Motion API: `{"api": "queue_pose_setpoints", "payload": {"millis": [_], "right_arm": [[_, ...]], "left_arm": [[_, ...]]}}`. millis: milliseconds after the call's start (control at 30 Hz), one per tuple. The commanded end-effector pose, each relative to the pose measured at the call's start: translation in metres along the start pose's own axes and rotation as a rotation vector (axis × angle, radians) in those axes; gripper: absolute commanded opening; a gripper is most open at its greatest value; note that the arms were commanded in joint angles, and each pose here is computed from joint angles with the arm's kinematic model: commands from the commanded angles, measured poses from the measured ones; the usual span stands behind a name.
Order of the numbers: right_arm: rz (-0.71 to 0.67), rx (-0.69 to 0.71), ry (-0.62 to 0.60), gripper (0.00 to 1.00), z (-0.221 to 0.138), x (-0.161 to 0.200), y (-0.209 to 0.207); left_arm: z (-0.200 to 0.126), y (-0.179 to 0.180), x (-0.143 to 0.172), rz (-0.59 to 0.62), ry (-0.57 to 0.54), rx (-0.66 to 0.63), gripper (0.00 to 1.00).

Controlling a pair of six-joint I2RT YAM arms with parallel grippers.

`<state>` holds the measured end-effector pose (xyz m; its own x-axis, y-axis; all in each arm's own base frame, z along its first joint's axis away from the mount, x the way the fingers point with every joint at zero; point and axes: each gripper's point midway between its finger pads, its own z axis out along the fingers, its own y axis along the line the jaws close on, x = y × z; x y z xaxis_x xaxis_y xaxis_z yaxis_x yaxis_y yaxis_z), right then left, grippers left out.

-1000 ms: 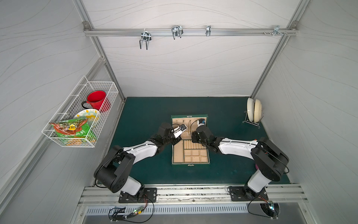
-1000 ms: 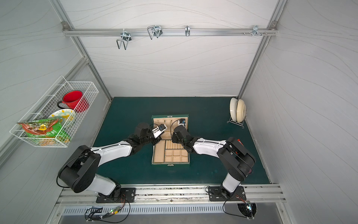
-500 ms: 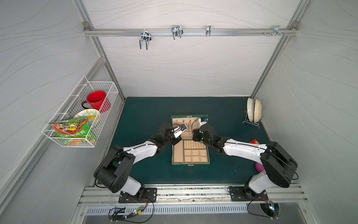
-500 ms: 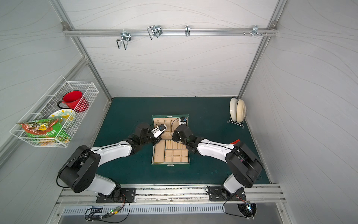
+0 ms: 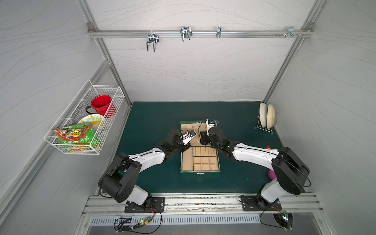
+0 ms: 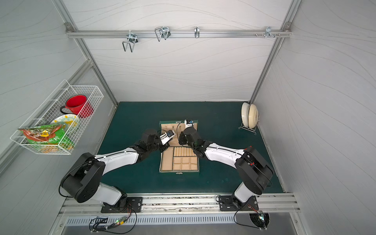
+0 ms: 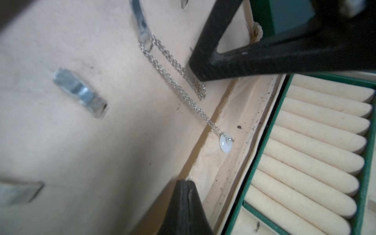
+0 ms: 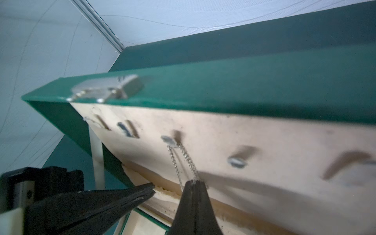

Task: Put jewelry chain into jewelry box
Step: Adjust the necklace in the storage slot.

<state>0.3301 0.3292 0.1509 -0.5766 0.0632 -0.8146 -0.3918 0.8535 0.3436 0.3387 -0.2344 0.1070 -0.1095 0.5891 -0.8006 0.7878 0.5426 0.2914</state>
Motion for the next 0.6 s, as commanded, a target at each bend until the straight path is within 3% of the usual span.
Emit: {"api": "queue_pose_setpoints", "payload": {"millis": [0, 233, 400, 567], "right_arm": [[-0.016, 0.001, -0.020, 0.00, 0.007, -0.003, 0.004], [-0.021, 0.023, -0.006, 0.00, 0.014, 0.005, -0.001], [-0.016, 0.013, 0.002, 0.21, 0.008, 0.004, 0.001], [0.008, -0.015, -0.002, 0.33, -0.013, -0.001, 0.003]], "left_arm": [[-0.004, 0.002, -0.033, 0.017, -0.089, 0.010, 0.00], [-0.004, 0.001, -0.034, 0.013, -0.093, 0.014, 0.00], [-0.003, 0.001, -0.035, 0.006, -0.093, 0.017, 0.00], [-0.002, 0.005, -0.036, -0.008, -0.089, 0.000, 0.00]]}}
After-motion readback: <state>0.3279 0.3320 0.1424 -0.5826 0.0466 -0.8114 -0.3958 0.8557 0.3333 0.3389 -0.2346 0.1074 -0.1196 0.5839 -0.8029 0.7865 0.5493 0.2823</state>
